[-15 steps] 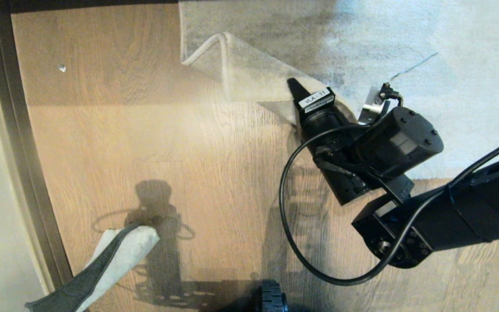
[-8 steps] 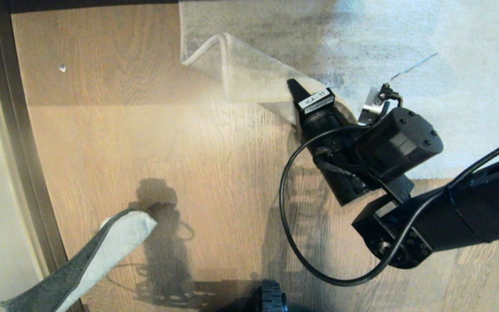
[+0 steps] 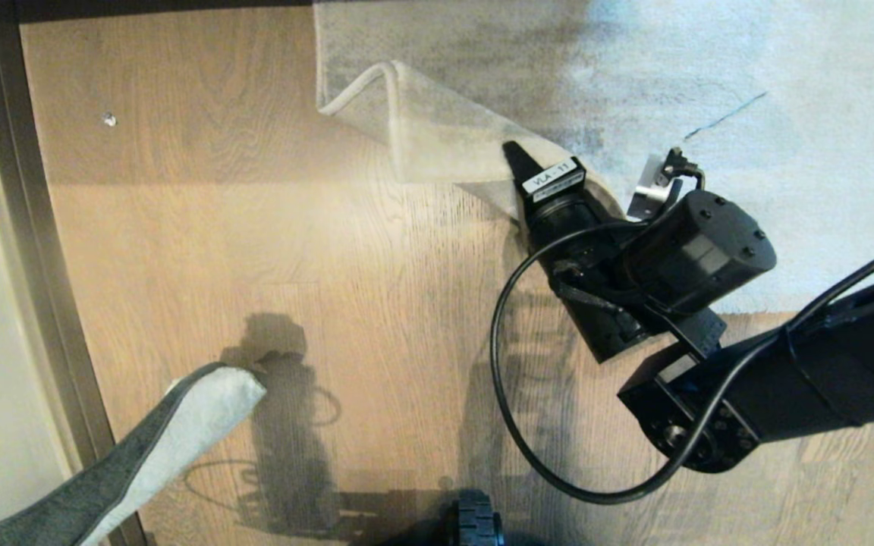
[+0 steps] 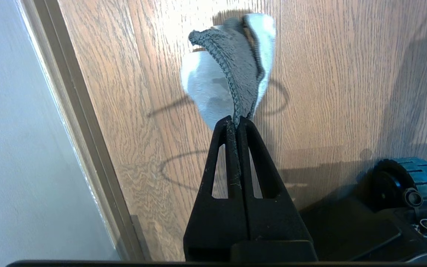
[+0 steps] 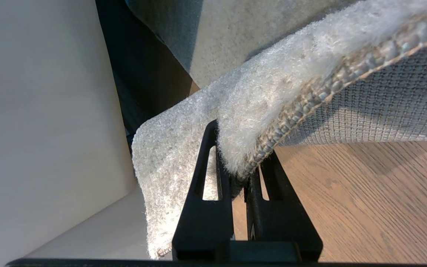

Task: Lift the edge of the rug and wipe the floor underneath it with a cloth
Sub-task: Lay down the carpet

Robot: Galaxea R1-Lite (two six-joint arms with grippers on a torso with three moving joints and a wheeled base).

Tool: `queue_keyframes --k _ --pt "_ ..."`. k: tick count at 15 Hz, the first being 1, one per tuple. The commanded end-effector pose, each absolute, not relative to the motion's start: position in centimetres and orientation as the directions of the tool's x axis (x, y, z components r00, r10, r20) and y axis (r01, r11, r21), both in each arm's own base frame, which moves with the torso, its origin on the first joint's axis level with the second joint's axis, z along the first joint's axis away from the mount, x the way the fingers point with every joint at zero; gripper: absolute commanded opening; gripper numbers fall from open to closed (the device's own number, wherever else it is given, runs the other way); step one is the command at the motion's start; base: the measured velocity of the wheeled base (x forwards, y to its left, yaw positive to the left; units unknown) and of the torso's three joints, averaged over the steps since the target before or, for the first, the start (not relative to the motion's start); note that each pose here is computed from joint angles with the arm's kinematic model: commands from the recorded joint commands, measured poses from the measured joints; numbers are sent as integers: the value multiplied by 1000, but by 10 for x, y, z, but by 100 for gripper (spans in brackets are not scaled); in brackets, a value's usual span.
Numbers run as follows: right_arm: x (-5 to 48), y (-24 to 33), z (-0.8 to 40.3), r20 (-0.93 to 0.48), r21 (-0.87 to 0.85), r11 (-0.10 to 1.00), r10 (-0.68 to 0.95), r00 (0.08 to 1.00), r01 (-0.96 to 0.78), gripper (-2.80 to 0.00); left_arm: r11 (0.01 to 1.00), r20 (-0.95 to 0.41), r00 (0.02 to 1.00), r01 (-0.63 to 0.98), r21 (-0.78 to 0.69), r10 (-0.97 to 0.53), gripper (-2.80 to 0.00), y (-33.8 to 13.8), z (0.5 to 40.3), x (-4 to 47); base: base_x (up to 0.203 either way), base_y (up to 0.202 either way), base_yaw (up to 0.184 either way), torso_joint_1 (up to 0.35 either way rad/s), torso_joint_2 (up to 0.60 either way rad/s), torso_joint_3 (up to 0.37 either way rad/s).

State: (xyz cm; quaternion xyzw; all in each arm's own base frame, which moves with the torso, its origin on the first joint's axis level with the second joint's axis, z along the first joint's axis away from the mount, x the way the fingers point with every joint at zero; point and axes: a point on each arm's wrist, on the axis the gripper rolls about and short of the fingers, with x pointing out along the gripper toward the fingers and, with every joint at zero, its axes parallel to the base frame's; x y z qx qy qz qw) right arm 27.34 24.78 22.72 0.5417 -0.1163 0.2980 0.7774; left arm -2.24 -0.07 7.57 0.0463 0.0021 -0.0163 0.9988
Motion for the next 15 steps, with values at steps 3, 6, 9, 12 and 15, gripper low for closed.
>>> queue_keyframes --k 3,6,9,12,15 --pt "266 242 241 562 753 190 313 765 -631 -280 995 2 999 32 93 -32 -280 -1 76 -23 0 0 0 0 0 0" --pt "261 238 251 587 739 174 309 749 -651 -280 995 2 999 32 93 -32 -280 -1 76 -23 0 0 0 0 0 0" --pt "256 233 259 605 720 173 319 730 -672 -280 995 2 999 32 93 -32 -280 -1 76 -23 0 0 0 0 0 0" --pt "249 228 257 591 716 203 334 734 -668 -280 995 2 999 32 93 -32 -280 -1 76 -23 0 0 0 0 0 0" --pt "243 221 260 592 715 204 331 735 -669 -280 995 2 999 33 93 -34 -280 -1 76 -23 0 0 0 0 0 0"
